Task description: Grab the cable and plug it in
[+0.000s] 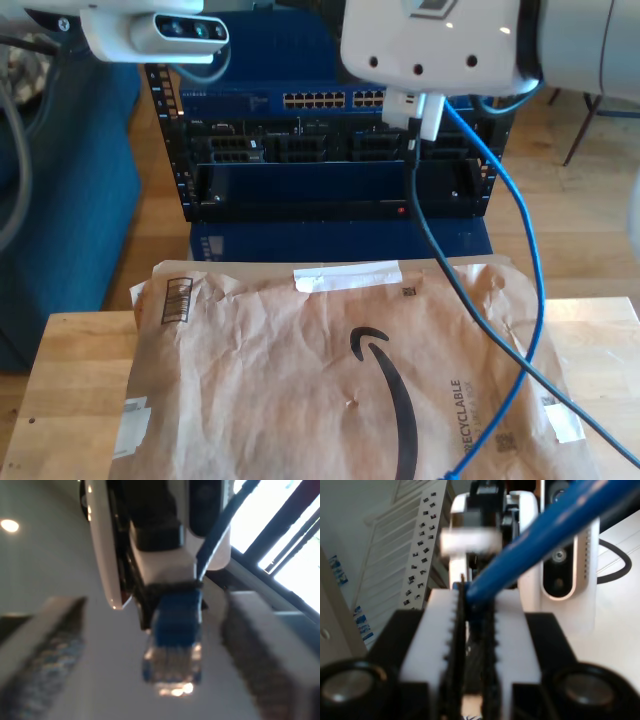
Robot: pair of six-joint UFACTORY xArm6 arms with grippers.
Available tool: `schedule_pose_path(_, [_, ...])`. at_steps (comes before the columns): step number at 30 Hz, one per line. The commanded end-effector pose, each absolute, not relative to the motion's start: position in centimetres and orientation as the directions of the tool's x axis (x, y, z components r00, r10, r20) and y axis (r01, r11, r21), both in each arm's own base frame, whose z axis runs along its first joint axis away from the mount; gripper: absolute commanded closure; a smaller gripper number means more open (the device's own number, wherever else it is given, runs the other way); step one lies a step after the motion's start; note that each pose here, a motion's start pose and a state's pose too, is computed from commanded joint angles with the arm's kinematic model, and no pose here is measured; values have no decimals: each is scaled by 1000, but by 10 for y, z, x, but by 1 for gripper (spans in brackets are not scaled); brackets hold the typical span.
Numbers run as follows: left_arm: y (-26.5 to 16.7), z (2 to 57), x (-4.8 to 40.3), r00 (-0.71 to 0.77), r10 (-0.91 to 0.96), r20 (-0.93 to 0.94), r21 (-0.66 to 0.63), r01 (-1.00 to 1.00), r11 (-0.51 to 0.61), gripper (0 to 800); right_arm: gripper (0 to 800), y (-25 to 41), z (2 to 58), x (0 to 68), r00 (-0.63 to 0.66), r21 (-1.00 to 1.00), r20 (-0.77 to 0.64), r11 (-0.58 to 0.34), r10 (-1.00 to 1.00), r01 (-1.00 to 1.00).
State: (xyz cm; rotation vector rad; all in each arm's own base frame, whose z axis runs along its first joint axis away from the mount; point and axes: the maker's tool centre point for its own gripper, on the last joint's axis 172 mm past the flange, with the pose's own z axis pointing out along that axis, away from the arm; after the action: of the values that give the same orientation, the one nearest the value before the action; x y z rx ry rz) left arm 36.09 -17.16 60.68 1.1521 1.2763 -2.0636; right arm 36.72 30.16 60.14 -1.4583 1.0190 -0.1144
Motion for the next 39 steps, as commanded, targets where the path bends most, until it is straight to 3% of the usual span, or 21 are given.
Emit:
schedule_pose_path(5, [-172,608,362,-544,50,-837,-504,734,-456,249,783,304,597,370,596,-842,-496,180,-632,-509])
schedule_pose_path(8, [-172,604,367,-554,58,-830,-522,737,-430,151,788,306,585,374,586,-835,-497,171,-640,-522])
schedule_pose_path(15, [-162,551,400,-621,150,-769,-638,739,-215,9,794,291,553,397,534,-836,-484,187,-694,-515])
schedule_pose_path(25, [-96,463,406,-678,351,-646,-689,716,114,2,793,211,500,425,381,-818,-477,241,-792,-522])
schedule_pose_path(32, [-32,378,377,-503,660,-558,-485,843,232,2,791,158,459,439,260,-795,-475,283,-841,-536])
schedule_pose_path(36, [-8,344,342,-495,722,-484,-476,841,257,2,791,124,443,448,187,-787,-470,314,-862,-532])
schedule_pose_path(39, [46,316,323,-508,731,-456,-451,840,302,2,790,116,434,449,166,-783,-466,317,-869,-536])
